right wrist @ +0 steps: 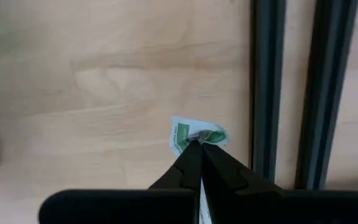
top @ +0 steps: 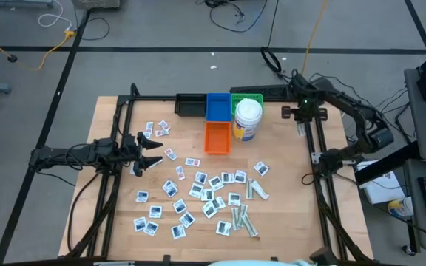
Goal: Pick & Place First Aid Supplies
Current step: Put the green bandage pack into the green bin
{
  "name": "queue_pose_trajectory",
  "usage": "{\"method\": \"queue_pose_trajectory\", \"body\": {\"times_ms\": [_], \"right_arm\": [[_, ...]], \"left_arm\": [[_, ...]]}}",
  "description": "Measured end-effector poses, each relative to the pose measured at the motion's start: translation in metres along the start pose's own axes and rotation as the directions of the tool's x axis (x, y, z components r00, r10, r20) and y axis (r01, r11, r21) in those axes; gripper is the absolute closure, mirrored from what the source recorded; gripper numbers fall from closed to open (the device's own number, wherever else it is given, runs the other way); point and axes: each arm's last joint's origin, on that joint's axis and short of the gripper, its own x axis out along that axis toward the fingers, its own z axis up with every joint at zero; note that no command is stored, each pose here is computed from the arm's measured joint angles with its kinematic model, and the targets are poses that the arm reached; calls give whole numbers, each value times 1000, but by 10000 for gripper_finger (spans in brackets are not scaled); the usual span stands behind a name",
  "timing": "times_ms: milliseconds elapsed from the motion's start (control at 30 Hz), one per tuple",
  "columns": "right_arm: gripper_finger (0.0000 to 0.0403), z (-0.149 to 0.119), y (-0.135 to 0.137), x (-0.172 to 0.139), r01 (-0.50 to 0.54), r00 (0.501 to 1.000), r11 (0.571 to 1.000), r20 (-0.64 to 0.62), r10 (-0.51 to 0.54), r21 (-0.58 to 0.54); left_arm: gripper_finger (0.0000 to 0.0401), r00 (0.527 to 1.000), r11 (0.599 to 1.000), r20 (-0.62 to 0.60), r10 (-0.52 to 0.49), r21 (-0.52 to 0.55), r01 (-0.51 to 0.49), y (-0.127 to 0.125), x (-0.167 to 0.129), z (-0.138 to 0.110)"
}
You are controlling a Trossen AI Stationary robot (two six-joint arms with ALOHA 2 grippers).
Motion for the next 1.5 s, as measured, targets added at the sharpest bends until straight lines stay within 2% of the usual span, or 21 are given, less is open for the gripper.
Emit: {"method": "queue_pose_trajectory", "body": {"times_ms": [133,233,433,567,733,900,1133,1200,1500], "right_arm": [[403,4,3,0,12,1000,999,-15,-11,50],[403,8,6,-1,32,998,998,-51,-30,48],[403,17,18,-8,17,997,995,-71,-10,98],[403,25,35,-23,-74,996,995,-49,77,65],[403,50,55,-39,-75,995,997,62,74,11],[403,83,77,-45,-117,986,992,117,122,-53],[403,119,112,-35,-249,956,950,108,271,-187],[403,124,121,-27,-251,955,945,108,277,-209],[403,123,152,3,-304,944,900,31,330,-313]], "left_arm": [[95,1000,1000,0,0,0,0,0,0,0],[95,1000,1000,0,0,0,0,0,0,0],[95,1000,1000,0,0,0,0,0,0,0],[95,1000,1000,0,0,0,0,0,0,0],[95,1000,1000,0,0,0,0,0,0,0],[96,1000,1000,0,0,0,0,0,0,0],[96,1000,1000,0,0,0,0,0,0,0],[95,1000,1000,1,0,0,0,0,0,0],[96,1000,1000,1,0,0,0,0,0,0]]}}
